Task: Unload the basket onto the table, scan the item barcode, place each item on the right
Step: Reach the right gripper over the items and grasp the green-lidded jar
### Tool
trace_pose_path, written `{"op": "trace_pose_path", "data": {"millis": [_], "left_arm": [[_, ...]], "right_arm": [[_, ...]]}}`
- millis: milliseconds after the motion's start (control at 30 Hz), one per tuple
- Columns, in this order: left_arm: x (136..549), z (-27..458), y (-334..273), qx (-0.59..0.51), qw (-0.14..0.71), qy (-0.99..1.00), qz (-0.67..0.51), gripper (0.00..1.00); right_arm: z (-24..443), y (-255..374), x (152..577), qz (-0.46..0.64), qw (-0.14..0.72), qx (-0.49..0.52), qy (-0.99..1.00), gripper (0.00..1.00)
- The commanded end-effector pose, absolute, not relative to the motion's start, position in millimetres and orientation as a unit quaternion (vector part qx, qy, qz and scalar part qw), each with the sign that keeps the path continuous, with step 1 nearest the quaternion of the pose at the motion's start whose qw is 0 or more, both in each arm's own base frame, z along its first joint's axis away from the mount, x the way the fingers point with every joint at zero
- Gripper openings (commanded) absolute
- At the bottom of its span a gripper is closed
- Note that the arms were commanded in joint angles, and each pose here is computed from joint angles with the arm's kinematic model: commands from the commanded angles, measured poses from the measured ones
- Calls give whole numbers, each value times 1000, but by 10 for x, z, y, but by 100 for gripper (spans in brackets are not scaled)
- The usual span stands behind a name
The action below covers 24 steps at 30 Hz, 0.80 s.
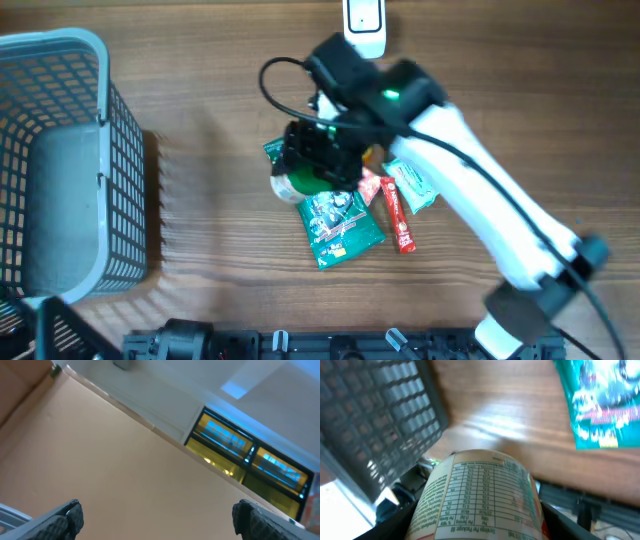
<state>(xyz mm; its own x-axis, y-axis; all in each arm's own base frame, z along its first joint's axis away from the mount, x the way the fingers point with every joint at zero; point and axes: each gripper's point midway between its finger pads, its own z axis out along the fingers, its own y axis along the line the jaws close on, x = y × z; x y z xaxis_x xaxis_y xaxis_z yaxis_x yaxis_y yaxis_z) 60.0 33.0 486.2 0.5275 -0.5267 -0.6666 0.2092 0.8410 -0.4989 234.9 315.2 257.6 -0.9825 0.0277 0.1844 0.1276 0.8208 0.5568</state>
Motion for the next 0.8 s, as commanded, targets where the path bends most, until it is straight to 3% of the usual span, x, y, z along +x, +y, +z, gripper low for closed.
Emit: {"op": "trace_pose_path", "data": {"millis": [0,300,433,600,667,767], "left_arm": [[900,4579,166,-163,831,478,-236,100],[1824,3218,35,-194,726,630,-199,100],[2008,2676,-9,-199,679,683,-183,100],[2142,2250,-111,-185,646,717,-186,100],[2167,2138,-238,-144,636,733,-192,100],[2091,2123,-610,32,638,747,-183,100]], "right_arm": [[2778,2996,2099,-299,98,-32,-949,70],[2844,2813,1809,-291,120,15,-949,70],[2869,2893,1671,-327,153,59,-931,70],[2787,2851,1705,-315,136,86,-935,70],[2768,2833,1720,-308,131,86,-938,70],[2744,2810,1745,-300,123,89,-942,71]]}}
